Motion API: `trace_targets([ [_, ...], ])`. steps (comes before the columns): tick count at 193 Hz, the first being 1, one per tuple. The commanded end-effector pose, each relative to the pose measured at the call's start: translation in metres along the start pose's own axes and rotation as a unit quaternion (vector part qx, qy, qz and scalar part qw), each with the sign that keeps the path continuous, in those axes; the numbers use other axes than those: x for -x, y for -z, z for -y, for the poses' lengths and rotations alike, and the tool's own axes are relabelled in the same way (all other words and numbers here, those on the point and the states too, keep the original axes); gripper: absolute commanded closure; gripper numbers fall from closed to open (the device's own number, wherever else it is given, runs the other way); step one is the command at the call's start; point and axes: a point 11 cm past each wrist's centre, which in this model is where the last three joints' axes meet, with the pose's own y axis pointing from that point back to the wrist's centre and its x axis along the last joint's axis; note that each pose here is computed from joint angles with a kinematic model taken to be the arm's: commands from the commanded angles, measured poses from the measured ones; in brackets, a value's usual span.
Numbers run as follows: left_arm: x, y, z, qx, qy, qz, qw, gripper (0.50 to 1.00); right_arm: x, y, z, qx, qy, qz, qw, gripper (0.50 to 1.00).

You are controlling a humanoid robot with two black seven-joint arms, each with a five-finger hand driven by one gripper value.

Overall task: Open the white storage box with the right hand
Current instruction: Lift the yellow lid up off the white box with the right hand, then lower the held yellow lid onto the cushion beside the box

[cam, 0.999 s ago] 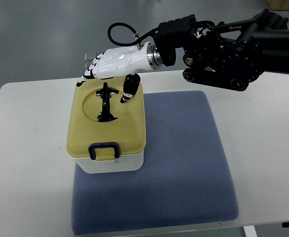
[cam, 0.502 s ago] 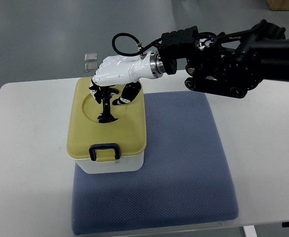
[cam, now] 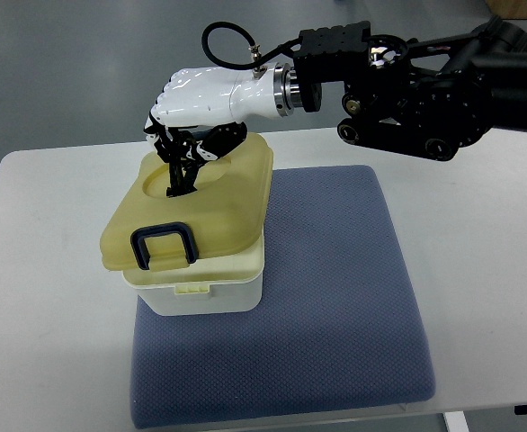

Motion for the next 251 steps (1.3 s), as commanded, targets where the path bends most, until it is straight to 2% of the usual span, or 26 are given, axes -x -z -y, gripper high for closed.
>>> trace_targets([
  [1,0.000,0.000,0.000,0.000,0.000,-0.001,1.000,0.500,-0.019,0.000,-0.008,-0.001,-0.014,-0.007,1.000,1.000],
  [82,0.000,0.000,0.000,0.000,0.000,0.001,1.000,0.500,-0.061,-0.046,-0.085,0.077,-0.063,0.019,0.995,1.000],
  [118,0.001,0.000,0.000,0.000,0.002,0.001,1.000,0.500,-0.060,-0.069,-0.128,0.119,-0.099,0.056,0.986,1.000],
  [160,0.001,0.000,0.000,0.000,0.001,0.002,1.000,0.500,-0.022,-0.103,-0.188,0.183,-0.143,0.110,0.966,1.000],
  [201,0.002,0.000,0.000,0.000,0.003,0.002,1.000,0.500,0.037,-0.125,-0.223,0.233,-0.187,0.182,0.937,1.000],
  [251,0.003,0.001,0.000,-0.001,0.004,0.002,1.000,0.500,0.097,-0.132,-0.255,0.280,-0.250,0.254,0.891,1.000],
])
